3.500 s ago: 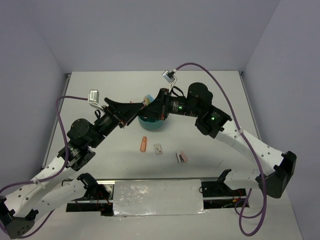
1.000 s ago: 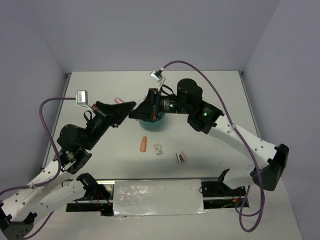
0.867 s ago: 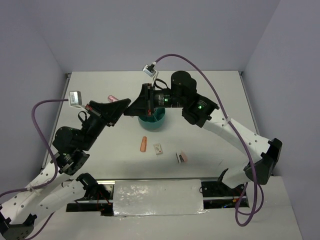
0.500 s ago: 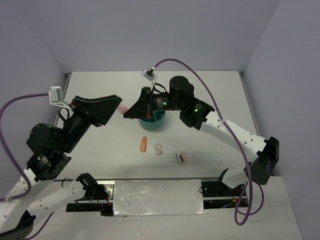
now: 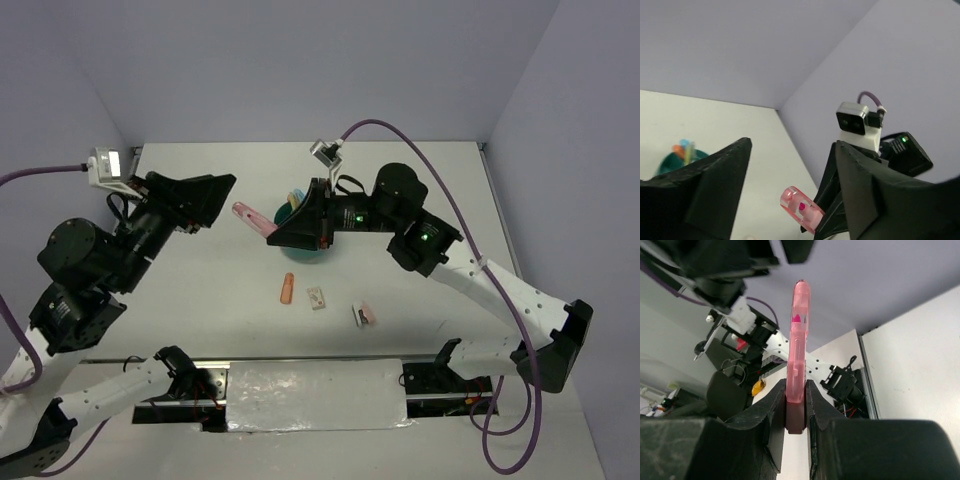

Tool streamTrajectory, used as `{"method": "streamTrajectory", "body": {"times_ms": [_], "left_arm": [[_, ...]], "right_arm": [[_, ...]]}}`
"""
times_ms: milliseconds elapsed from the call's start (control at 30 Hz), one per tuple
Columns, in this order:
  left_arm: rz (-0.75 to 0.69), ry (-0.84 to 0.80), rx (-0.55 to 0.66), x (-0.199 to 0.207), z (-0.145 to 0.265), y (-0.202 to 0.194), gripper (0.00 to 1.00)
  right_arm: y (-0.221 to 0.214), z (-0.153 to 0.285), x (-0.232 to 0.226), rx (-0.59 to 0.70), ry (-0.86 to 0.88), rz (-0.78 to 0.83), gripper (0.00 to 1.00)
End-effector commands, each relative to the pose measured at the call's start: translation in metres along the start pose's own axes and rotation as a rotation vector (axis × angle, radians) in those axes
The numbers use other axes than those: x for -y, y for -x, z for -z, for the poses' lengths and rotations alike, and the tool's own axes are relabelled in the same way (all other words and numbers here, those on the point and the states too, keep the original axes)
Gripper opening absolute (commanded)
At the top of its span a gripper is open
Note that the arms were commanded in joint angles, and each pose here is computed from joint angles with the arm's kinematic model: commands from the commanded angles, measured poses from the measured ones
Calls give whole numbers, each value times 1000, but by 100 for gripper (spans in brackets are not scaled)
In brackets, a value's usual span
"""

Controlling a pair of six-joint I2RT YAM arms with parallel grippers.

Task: Sort the stationery into containers
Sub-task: Close the pen cap on the pen.

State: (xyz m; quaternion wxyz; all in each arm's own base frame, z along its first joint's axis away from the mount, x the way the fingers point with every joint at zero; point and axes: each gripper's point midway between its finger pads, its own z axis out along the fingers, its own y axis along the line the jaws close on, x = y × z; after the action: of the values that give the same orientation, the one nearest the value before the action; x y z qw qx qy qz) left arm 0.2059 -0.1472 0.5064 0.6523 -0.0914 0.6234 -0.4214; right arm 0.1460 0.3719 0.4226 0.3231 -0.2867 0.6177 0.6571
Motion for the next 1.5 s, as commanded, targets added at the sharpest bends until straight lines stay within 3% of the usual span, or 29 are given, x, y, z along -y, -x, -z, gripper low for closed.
{"method": "streamTrajectory", "body": {"times_ms": [0,100,133,200,233,333,633,867,1167,1367,1467], "left_arm": [[-5,-233,14,39,6,1,78],[8,-382,-26,60,9,-14,69],[14,-424,-15,68,10,-12,61],[13,-449,-47,72,7,-20,52],[13,-473,-66,75,8,-24,42],[29,-493,-97,77,7,-33,32],[55,-471,-164,64,5,-57,14],[66,-502,-159,69,9,-55,0],[123,-603,-192,82,14,-65,0],[89,-572,-182,77,17,-62,0],[34,-488,-152,67,14,-51,29]], "right_arm": [[12,9,-26,34,80,84,0],[16,11,-32,39,86,105,0],[17,12,-34,39,90,109,0],[19,13,-39,41,104,118,0],[20,13,-40,40,107,119,0],[23,17,-47,47,122,134,0],[33,20,-60,60,156,167,0],[38,16,-58,62,150,172,0],[46,4,-52,50,145,178,0],[39,5,-50,37,159,168,0],[38,10,-50,41,150,176,0]]}}
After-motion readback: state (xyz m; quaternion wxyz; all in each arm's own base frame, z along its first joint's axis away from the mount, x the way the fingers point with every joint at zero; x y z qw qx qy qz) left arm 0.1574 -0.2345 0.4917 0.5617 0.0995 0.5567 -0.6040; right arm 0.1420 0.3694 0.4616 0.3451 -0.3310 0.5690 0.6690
